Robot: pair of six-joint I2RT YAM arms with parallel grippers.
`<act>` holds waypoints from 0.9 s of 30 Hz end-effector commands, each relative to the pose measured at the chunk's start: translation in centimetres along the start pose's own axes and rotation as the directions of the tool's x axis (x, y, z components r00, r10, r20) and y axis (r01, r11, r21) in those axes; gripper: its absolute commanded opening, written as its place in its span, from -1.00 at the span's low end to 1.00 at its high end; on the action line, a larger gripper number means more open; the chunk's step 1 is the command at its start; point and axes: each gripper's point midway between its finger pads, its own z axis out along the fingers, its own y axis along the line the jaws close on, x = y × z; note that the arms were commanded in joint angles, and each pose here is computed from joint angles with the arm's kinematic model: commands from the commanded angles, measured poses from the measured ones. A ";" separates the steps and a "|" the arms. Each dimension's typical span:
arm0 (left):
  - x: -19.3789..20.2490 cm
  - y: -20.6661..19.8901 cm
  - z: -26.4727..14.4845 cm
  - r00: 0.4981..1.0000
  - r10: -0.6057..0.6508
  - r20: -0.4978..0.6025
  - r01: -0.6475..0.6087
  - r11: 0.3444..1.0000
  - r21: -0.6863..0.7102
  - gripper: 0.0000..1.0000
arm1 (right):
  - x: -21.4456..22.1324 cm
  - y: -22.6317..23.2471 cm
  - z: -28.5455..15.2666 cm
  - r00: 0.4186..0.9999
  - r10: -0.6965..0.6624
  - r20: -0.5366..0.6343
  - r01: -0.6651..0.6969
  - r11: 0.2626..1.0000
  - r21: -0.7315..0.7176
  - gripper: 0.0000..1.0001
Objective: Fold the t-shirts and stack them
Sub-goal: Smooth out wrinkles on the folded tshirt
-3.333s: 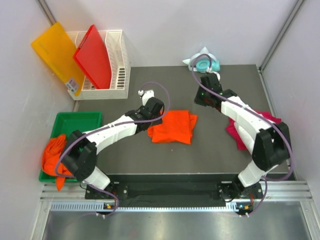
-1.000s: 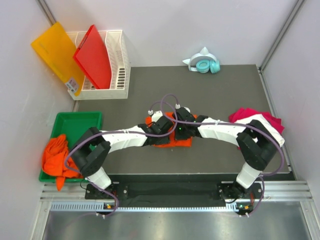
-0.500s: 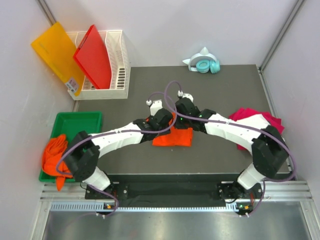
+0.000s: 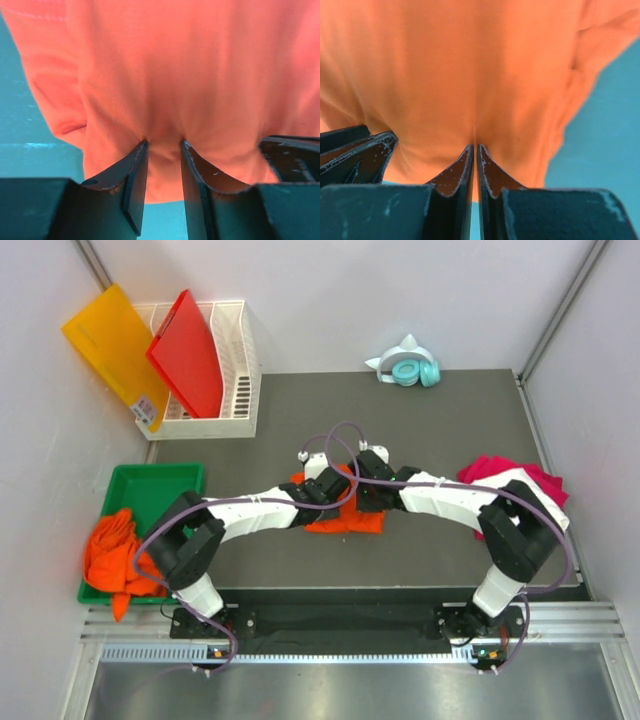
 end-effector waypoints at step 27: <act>-5.4 -1.1 1.1 0.998 0.013 0.064 -0.016 0.999 0.039 -0.24 | -8.4 -2.0 -4.0 0.972 0.066 0.227 -0.075 0.997 0.032 -0.86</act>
